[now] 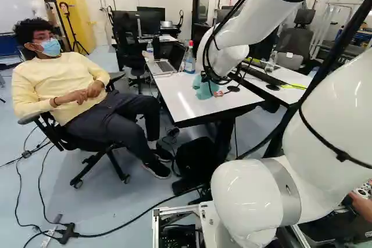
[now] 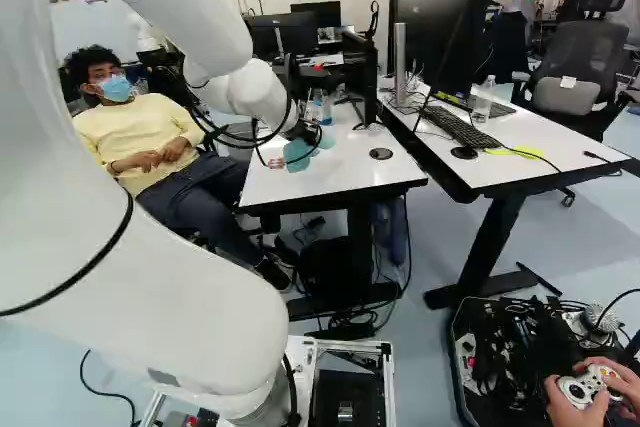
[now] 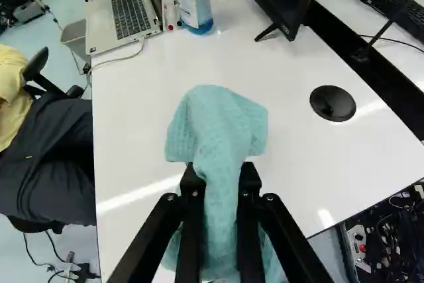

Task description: Clean the table with the green towel

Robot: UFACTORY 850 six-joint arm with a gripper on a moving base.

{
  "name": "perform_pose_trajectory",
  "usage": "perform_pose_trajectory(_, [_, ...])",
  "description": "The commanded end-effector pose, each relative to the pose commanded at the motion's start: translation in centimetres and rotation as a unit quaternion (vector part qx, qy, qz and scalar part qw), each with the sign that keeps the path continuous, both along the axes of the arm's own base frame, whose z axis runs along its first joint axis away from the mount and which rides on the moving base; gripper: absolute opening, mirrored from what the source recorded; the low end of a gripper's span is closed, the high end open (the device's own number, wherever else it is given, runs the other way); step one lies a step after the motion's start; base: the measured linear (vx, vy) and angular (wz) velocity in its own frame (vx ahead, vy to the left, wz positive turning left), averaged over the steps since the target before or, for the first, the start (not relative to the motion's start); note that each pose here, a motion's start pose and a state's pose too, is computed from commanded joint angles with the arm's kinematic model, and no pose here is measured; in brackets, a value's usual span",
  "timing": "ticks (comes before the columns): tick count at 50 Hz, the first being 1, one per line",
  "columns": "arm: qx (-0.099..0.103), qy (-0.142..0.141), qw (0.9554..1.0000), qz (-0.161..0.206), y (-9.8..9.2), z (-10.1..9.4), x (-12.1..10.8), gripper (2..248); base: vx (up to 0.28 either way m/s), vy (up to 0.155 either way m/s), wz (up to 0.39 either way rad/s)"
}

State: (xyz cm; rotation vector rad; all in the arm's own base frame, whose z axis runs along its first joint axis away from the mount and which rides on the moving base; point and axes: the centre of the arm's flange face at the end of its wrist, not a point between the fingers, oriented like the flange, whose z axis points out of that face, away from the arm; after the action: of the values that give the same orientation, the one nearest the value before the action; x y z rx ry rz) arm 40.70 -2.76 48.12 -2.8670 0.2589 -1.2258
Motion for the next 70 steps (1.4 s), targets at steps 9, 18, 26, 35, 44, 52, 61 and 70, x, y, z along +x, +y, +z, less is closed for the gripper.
perform_pose_trajectory(9, [-0.002,-0.015,0.9997,-0.017,-1.4,0.2,0.8,54,0.000,0.000,0.000])
perform_pose_trajectory(18, [-0.004,-0.023,0.9991,-0.034,-2.9,0.4,1.5,54,0.000,0.000,0.000])
perform_pose_trajectory(26, [-0.005,-0.026,0.9985,-0.049,-4.2,0.5,1.7,54,0.000,0.000,0.000])
perform_pose_trajectory(35, [-0.006,-0.026,0.9976,-0.064,-5.5,0.5,1.8,54,0.000,0.000,0.000])
perform_pose_trajectory(44, [-0.006,-0.026,0.9964,-0.080,-6.9,0.5,1.5,54,0.000,0.000,0.000])
perform_pose_trajectory(52, [-0.007,-0.026,0.9951,-0.095,-8.1,0.5,1.2,54,0.000,0.000,0.000])
perform_pose_trajectory(61, [-0.007,-0.026,0.9936,-0.110,-9.5,0.5,1.3,54,0.000,0.000,0.000])
perform_pose_trajectory(70, [-0.007,-0.025,0.9918,-0.125,-11.0,0.5,1.4,54,0.000,0.000,0.000])
